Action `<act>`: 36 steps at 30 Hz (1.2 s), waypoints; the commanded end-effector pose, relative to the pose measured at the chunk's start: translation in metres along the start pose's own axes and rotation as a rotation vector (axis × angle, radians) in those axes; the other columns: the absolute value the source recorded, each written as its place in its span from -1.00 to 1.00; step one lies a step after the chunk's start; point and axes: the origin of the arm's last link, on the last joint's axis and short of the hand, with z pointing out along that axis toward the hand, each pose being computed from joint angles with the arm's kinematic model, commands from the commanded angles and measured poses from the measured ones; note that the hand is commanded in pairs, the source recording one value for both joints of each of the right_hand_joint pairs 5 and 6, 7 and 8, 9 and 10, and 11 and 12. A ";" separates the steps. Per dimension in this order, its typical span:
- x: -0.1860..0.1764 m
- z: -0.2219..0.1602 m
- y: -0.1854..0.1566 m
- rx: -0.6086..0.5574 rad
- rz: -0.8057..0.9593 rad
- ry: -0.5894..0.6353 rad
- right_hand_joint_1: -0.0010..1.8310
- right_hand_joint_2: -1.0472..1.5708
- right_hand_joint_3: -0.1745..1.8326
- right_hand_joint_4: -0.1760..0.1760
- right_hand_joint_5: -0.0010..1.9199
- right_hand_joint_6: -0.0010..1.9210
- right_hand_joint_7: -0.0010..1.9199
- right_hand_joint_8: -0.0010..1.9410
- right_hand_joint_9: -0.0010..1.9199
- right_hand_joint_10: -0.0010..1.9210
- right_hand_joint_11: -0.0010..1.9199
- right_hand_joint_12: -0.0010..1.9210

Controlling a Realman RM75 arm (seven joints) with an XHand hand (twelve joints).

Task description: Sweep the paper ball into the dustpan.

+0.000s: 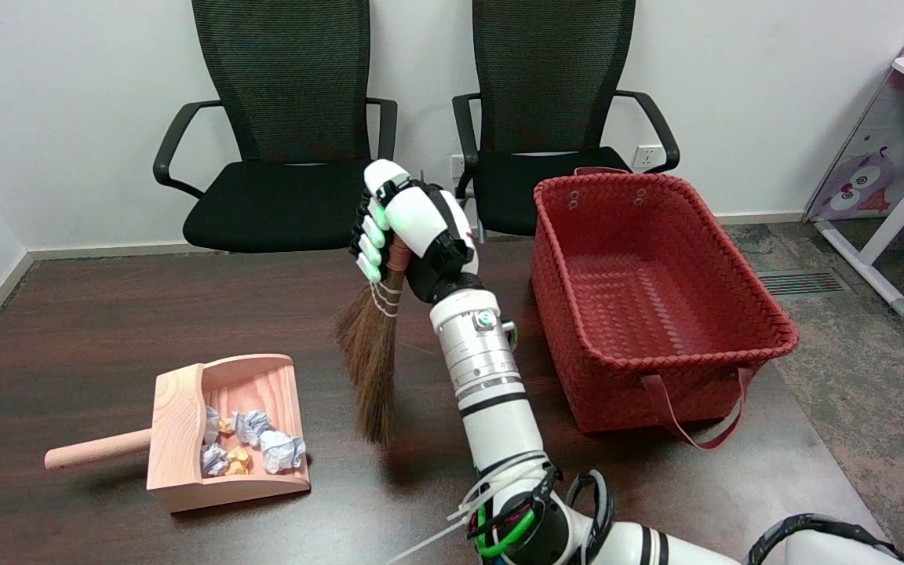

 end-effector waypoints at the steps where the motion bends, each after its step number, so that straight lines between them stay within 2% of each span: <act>1: 0.015 -0.012 -0.008 0.069 -0.084 0.067 -0.19 1.00 0.92 0.32 1.00 1.00 1.00 0.98 1.00 1.00 1.00 1.00; 10: 0.049 -0.006 -0.022 0.083 -0.125 0.083 -0.17 1.00 0.91 0.33 1.00 1.00 1.00 0.98 1.00 1.00 1.00 1.00; 18: 0.080 0.014 -0.031 0.001 -0.190 -0.031 -0.17 1.00 0.94 0.31 1.00 1.00 1.00 0.98 1.00 1.00 1.00 1.00; 36: 0.124 0.014 -0.049 0.014 -0.258 0.040 -0.19 1.00 1.00 0.22 1.00 1.00 1.00 0.98 1.00 1.00 1.00 1.00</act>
